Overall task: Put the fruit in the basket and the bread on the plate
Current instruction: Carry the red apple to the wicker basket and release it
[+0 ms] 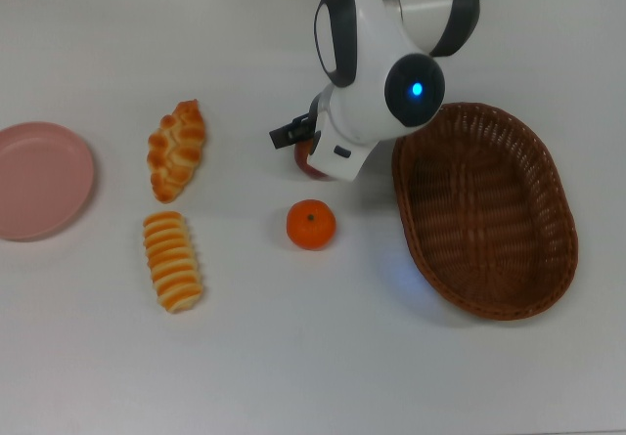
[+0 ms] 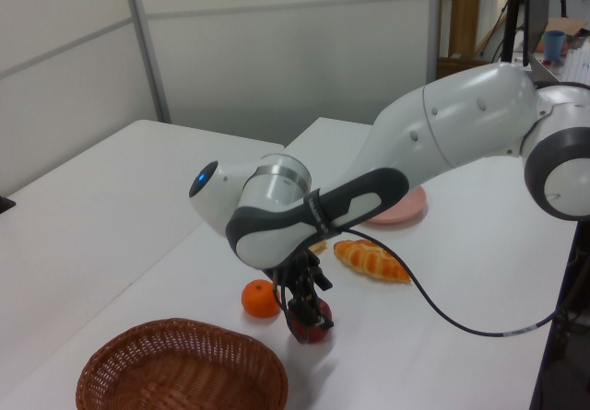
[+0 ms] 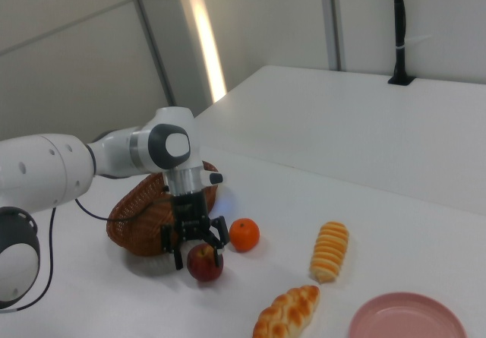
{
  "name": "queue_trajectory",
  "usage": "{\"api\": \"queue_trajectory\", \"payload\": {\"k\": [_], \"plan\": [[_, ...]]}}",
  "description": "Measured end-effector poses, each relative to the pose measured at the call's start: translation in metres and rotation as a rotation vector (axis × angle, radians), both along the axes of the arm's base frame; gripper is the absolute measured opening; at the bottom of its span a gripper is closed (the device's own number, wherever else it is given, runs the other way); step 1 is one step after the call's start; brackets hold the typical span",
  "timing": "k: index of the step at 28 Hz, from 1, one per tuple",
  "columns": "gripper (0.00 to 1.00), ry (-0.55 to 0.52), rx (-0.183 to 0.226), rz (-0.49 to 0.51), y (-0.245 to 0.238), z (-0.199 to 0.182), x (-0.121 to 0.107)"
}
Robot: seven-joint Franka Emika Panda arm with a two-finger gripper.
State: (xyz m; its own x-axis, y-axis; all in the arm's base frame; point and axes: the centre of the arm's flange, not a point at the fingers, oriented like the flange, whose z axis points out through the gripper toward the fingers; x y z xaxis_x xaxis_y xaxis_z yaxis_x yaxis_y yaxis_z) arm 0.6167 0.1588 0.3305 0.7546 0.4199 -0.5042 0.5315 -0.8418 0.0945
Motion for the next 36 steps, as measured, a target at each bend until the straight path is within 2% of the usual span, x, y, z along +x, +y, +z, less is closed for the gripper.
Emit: {"api": "queue_trajectory", "payload": {"k": [5, 11, 18, 21, 23, 24, 28, 33, 36], "plan": [[1.0, -0.002, -0.026, -0.004, -0.001, -0.015, 0.002], [1.0, -0.009, -0.032, -0.003, 0.009, -0.024, 0.002], [1.0, -0.078, -0.005, 0.038, 0.037, -0.022, 0.004], [1.0, -0.088, -0.007, 0.048, 0.046, -0.021, 0.002], [0.97, -0.093, -0.02, 0.058, 0.046, -0.021, 0.003], [0.91, -0.097, -0.026, 0.062, 0.046, -0.02, 0.003], [0.89, -0.102, -0.028, 0.059, 0.046, -0.019, 0.004], [0.89, -0.136, -0.021, 0.045, 0.044, -0.006, 0.012], [0.89, -0.195, 0.003, 0.025, 0.04, 0.024, 0.023]]}}
